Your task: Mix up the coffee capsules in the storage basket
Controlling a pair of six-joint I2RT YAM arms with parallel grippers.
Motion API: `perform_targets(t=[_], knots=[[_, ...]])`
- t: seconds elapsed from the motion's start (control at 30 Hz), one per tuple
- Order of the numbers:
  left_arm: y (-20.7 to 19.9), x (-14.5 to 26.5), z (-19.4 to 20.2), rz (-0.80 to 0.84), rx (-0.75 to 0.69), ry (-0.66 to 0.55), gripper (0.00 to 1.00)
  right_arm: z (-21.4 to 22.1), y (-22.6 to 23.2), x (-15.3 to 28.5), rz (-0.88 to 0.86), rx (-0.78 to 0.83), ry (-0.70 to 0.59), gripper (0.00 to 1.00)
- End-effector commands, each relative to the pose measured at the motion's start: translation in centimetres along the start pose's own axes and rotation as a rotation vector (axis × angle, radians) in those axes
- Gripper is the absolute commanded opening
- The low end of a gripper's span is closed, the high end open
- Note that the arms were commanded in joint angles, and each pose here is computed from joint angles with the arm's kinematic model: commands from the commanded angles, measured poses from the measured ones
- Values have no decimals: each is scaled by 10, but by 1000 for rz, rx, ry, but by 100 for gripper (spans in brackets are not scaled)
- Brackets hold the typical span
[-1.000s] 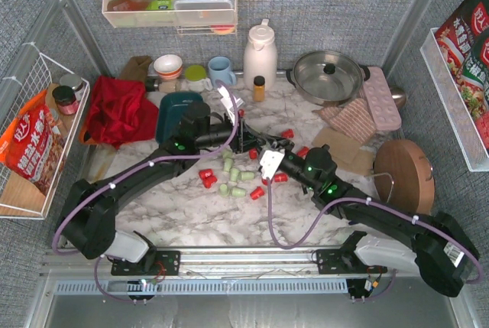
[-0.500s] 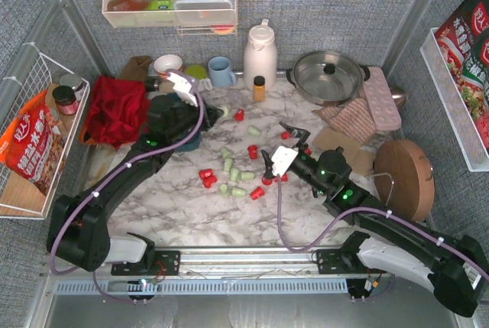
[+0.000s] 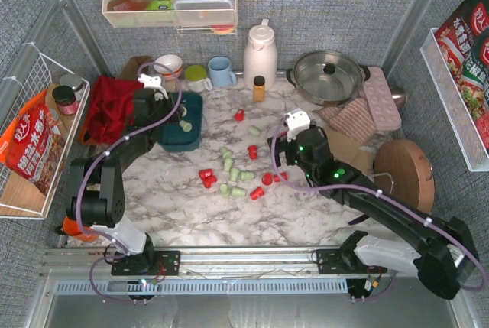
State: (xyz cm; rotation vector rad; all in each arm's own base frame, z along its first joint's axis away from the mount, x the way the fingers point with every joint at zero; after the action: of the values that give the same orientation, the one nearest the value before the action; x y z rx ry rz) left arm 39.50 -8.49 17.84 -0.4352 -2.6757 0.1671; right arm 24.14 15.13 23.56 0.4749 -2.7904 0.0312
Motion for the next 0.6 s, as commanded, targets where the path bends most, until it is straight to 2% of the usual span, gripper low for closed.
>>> perform_targets(t=[0.0, 0.17, 0.2, 0.23, 0.43, 0.57], knots=[[10, -8, 9, -51, -15, 44, 43, 42, 1, -5, 152, -231, 229, 99], [15, -11, 13, -93, 1, 91, 77, 75, 3, -9, 210, -311, 338, 99], [15, -10, 12, -102, -3, 92, 92, 80, 4, -9, 197, -315, 351, 99], [16, -9, 11, -112, -5, 92, 98, 84, 5, -9, 188, -313, 361, 98], [15, 1, -7, -139, -9, 46, 99, 101, 8, -11, 138, -259, 437, 88], [14, 15, -24, -153, 33, -32, 99, 115, 9, -17, 135, -233, 482, 85]])
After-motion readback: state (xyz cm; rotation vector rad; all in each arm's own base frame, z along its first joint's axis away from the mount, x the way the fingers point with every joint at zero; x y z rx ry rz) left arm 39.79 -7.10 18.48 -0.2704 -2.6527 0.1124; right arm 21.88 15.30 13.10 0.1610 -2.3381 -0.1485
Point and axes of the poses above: each gripper's point midway between its finger pads, its own x axis back along the fingers, its own y axis along the line the jaws close on, z = x × y, the point moved 8 cm from there along x, back along the fingers, and after that the axes turned 8 degrees about -x, right-handed, at the moved point
